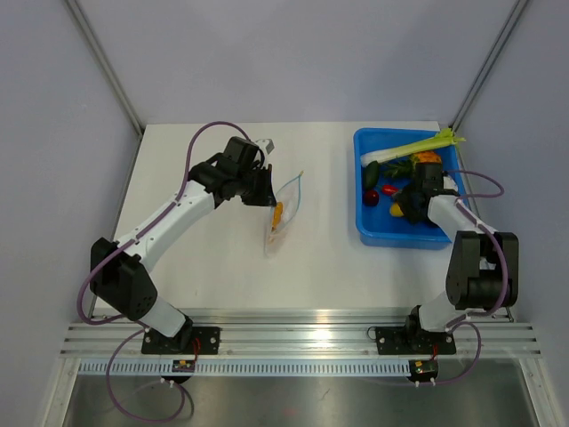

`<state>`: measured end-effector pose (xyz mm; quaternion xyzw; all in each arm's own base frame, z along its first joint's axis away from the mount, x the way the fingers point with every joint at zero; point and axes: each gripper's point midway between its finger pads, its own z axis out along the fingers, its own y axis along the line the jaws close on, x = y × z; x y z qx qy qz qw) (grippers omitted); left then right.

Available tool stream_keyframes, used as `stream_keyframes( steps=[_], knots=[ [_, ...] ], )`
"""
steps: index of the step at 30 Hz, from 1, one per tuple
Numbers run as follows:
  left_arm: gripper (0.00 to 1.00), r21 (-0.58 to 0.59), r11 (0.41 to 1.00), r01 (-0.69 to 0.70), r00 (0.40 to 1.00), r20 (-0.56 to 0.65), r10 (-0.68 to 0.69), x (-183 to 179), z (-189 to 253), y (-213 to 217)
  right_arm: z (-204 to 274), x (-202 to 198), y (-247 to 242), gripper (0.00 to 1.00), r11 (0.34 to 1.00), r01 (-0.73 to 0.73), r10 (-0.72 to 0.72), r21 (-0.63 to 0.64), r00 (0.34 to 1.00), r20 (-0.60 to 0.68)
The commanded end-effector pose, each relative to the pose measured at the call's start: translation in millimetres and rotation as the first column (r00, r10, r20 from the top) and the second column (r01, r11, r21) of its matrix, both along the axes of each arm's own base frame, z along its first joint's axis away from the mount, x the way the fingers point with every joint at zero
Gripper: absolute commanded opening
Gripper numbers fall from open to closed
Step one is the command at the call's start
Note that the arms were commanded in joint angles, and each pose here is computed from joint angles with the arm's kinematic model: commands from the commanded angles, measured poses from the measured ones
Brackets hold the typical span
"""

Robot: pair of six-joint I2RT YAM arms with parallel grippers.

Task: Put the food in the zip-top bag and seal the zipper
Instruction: Pick up the fake fruit from the bin, then place the fake fruit in the zipper food storage bag.

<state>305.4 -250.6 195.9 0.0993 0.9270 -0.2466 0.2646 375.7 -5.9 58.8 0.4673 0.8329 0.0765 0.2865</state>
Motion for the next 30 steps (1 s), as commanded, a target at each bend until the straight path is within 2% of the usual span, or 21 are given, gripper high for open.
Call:
stream_keyframes(
  steps=[1,12,18,23,30],
  knots=[
    [0.00,-0.041,0.999,-0.006,0.997,0.080,0.009,5.3,28.1,0.2,54.6,5.2,-5.8,0.17,0.997,-0.034,0.043,-0.066,0.989,0.142],
    [0.00,-0.166,0.986,0.031,0.997,0.077,-0.018,31.9,49.5,-48.1,101.3,-4.2,1.3,0.16,0.987,-0.125,0.142,-0.098,0.970,0.196],
    [0.00,-0.217,0.971,0.095,0.995,0.052,-0.086,33.7,52.7,-99.8,129.0,-12.6,6.8,0.16,0.973,-0.193,0.219,-0.129,0.948,0.229],
    [0.00,-0.281,0.952,0.123,0.992,0.010,-0.125,36.7,39.6,-125.1,152.2,-18.6,28.8,0.17,0.936,-0.334,0.353,-0.114,0.893,0.280],
    [0.00,-0.323,0.932,0.166,0.984,-0.013,-0.180,26.0,30.8,-155.3,182.7,-29.0,60.6,0.17,0.882,-0.469,0.450,-0.045,0.810,0.377]
  ],
)
